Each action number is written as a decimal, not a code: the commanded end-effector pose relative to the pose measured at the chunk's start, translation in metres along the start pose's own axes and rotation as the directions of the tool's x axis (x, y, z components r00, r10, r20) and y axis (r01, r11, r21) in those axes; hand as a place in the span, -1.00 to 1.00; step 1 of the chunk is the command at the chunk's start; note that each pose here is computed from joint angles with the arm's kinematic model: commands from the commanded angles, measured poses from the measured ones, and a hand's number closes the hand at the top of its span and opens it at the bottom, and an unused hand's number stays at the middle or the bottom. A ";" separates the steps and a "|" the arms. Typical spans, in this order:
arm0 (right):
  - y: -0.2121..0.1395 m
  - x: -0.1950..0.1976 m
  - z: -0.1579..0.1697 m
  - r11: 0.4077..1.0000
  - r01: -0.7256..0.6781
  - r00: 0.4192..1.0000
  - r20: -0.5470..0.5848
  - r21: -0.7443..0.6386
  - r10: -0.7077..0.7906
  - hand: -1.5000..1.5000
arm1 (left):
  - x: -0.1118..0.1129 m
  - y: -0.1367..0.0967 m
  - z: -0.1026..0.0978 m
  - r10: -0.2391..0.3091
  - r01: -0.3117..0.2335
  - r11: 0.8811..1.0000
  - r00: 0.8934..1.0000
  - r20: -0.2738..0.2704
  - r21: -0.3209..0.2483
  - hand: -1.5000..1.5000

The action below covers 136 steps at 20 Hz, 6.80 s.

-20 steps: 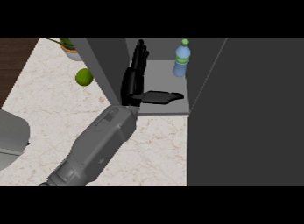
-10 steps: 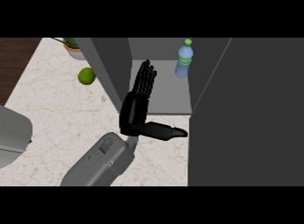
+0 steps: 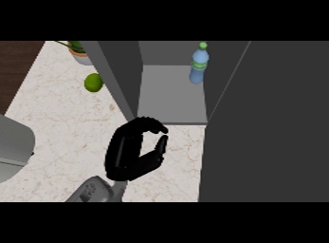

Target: Pick up the bottled water, place it into the cabinet and close the cabinet

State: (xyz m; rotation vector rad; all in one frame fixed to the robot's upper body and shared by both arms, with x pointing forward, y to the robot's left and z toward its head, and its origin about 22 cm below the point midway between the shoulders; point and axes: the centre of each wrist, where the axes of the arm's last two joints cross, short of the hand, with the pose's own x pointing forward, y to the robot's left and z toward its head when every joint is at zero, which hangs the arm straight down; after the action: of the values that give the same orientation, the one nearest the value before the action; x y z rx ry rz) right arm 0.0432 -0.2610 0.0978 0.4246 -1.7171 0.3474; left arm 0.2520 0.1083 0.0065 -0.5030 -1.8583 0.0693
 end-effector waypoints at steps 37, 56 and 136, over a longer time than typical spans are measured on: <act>0.082 0.028 -0.045 0.828 0.143 0.981 0.030 0.542 -0.189 1.00 | 0.133 0.121 0.123 0.034 -0.038 0.992 0.999 0.035 0.123 -1.00; 0.057 0.028 -0.075 0.740 -0.142 0.990 0.097 0.658 0.104 -1.00 | 0.154 0.142 0.119 0.034 -0.034 0.999 0.999 -0.004 -0.008 -1.00; 0.048 0.032 -0.422 0.998 -0.049 0.983 -0.178 -0.031 0.043 -1.00 | 0.169 0.199 0.139 0.020 -0.024 0.996 0.999 0.043 0.086 -1.00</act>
State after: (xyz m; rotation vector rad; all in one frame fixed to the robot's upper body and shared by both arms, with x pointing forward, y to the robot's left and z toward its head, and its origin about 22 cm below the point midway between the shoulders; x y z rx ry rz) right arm 0.3509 -0.0208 0.1860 0.3855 -1.4959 0.6136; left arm 0.1432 0.3743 0.0538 -0.4738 -1.8795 0.1704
